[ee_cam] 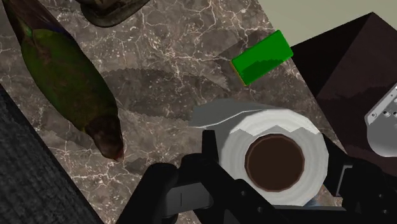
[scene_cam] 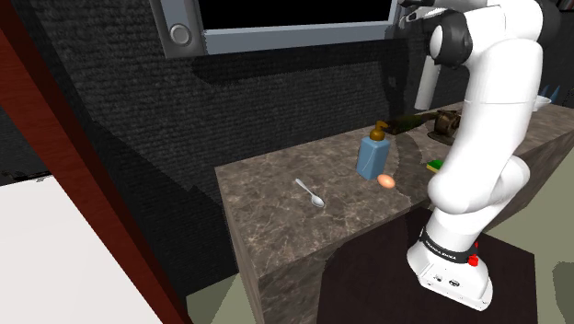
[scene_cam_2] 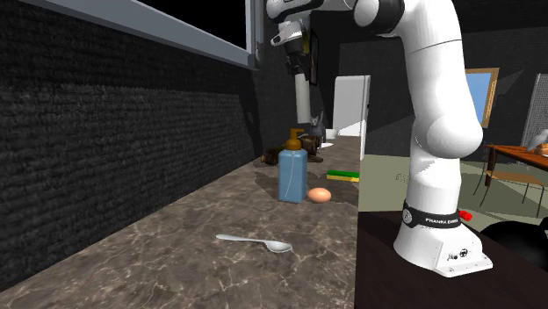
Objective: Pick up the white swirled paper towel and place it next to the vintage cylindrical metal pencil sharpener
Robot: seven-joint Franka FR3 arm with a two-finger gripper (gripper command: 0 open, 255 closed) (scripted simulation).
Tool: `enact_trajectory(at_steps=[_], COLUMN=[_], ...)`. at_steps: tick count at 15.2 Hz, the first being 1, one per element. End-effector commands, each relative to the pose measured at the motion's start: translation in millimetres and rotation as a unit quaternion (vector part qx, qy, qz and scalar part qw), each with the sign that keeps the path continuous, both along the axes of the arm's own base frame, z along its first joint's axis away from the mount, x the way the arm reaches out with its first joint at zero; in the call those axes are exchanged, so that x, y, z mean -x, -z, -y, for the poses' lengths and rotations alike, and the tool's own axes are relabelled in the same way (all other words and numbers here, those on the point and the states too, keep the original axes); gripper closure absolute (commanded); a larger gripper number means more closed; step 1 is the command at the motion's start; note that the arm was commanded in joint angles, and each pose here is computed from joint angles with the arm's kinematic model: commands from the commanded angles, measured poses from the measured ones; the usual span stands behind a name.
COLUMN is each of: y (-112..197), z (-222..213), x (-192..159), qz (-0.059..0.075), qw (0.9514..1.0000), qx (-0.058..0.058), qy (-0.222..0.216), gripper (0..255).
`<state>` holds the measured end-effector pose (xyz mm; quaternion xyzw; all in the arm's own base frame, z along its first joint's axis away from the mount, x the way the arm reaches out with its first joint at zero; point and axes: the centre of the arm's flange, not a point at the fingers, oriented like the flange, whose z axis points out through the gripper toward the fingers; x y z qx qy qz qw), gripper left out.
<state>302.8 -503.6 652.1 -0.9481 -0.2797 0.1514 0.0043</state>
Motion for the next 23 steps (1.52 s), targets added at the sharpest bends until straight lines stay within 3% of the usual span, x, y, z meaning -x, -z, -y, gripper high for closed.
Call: enact_trajectory(at_steps=[1, 17, 23], y=[2, 28, 55], z=[22, 170, 174], x=[19, 168, 173], qz=[0.0, 0.0, 0.0], qw=[1.0, 1.0, 1.0], qx=[0.0, 0.0, 0.0], qy=[-0.001, -0.001, -0.001], gripper=[255, 255, 255])
